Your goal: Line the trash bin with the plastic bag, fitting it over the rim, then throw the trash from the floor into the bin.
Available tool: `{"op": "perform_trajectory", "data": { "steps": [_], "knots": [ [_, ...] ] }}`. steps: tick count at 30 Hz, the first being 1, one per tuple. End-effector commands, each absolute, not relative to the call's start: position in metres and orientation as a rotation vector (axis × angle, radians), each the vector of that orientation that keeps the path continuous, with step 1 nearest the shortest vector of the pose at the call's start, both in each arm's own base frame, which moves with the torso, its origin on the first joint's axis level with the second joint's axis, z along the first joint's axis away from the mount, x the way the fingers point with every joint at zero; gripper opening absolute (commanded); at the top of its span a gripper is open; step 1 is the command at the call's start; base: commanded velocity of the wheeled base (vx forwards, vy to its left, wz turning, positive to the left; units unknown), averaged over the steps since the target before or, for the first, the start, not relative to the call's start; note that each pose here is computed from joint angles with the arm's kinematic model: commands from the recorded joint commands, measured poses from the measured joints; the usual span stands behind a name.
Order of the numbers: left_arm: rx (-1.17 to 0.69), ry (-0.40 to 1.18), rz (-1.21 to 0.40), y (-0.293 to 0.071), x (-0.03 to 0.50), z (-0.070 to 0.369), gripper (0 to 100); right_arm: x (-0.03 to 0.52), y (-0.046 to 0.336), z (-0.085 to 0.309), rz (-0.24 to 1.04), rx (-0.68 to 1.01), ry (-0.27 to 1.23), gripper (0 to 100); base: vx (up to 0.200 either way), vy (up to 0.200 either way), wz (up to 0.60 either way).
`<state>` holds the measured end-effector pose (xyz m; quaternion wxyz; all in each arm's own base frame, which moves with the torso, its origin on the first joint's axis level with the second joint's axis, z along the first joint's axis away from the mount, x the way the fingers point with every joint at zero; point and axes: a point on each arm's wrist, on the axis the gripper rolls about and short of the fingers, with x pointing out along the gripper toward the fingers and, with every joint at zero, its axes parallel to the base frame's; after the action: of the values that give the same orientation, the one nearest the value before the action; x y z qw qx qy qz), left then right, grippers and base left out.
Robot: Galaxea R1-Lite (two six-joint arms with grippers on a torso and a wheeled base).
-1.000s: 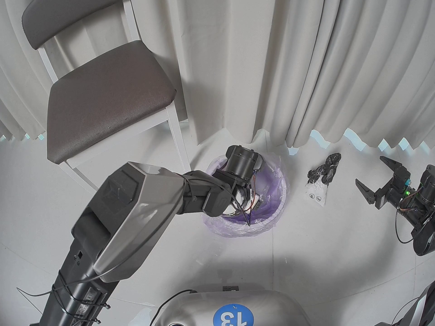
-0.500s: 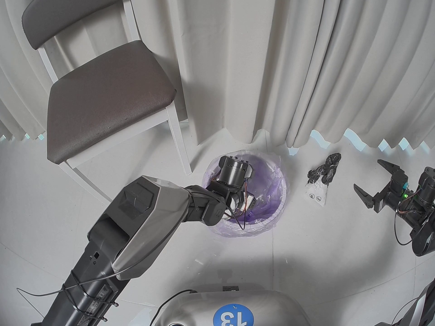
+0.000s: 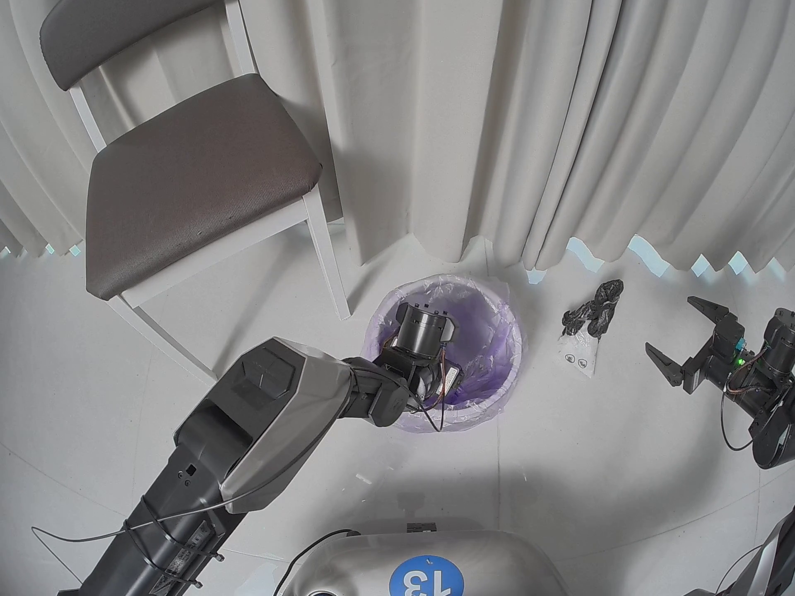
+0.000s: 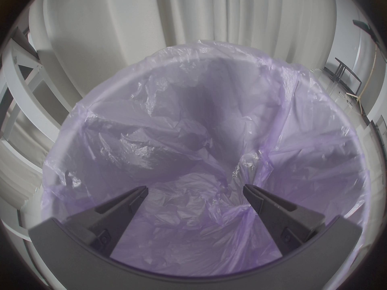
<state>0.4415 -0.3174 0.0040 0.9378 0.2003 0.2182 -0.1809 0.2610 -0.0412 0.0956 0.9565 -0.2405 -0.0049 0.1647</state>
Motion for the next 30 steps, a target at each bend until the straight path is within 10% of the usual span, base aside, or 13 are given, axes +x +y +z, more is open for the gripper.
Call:
{"op": "perform_trajectory", "data": {
  "steps": [1, 30],
  "knots": [
    [0.377, 0.393, -0.368, -0.318, 0.439, 0.040, 100, 0.261, -0.042, 0.097, 0.329, -0.494, -0.024, 100, 0.000, 0.000, 0.00],
    [0.182, 0.273, -0.403, -0.278, 0.321, 0.230, 100, 0.221, -0.055, 0.133, 0.631, -0.421, -0.180, 100, 0.000, 0.000, 0.00]
  ]
}}
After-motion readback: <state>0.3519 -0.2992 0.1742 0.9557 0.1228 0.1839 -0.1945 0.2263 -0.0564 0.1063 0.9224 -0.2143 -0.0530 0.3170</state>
